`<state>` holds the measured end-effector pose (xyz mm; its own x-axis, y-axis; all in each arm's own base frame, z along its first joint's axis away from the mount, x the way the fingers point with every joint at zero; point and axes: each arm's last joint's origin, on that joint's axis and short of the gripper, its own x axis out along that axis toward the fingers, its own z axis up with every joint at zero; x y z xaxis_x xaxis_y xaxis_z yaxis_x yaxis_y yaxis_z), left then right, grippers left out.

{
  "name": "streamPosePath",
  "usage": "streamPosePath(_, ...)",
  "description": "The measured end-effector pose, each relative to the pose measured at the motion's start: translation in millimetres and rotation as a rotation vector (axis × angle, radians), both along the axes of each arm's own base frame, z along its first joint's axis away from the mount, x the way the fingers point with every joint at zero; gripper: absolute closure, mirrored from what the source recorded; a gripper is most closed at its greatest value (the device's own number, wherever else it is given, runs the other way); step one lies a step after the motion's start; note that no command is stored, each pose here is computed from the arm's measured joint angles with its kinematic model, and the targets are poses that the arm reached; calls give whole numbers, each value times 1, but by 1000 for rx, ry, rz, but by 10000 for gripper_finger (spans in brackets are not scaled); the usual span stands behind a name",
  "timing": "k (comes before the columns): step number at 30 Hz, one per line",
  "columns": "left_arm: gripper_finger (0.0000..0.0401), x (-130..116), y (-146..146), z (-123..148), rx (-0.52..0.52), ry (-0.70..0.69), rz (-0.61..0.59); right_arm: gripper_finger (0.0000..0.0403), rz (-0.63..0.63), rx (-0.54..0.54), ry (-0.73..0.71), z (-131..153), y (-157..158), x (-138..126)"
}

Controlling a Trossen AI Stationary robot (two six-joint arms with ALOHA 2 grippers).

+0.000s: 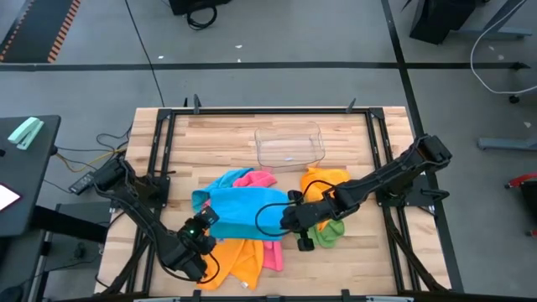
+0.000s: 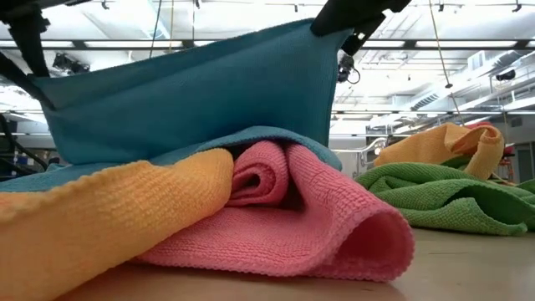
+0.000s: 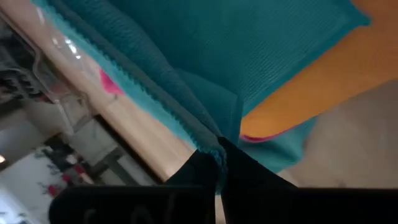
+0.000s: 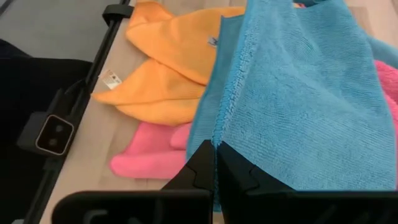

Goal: Fold microfiber towels
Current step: Fold the bottom blue microfiber cloth

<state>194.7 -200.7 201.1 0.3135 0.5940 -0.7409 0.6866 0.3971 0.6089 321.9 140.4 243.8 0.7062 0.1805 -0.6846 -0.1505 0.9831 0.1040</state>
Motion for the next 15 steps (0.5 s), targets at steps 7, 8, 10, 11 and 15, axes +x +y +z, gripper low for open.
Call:
streamPosePath(7, 369, -8, 10, 6, 145, 74, -12, 391, 3, 24, -22, 10, 4, 2)
streamPosePath(8, 371, -9, 10, 7, 148, 76, -12, 391, 5, 24, -27, 13, 4, 3)
streamPosePath(10, 376, -9, 10, 6, 149, 79, -15, 391, 7, 25, -34, 16, 4, 4)
streamPosePath(11, 379, -9, 10, 6, 147, 78, -16, 391, 7, 28, -37, 18, 5, 5)
streamPosePath(15, 383, -7, 7, 4, 85, 66, 1, 391, -9, 46, -19, 17, 5, 4)
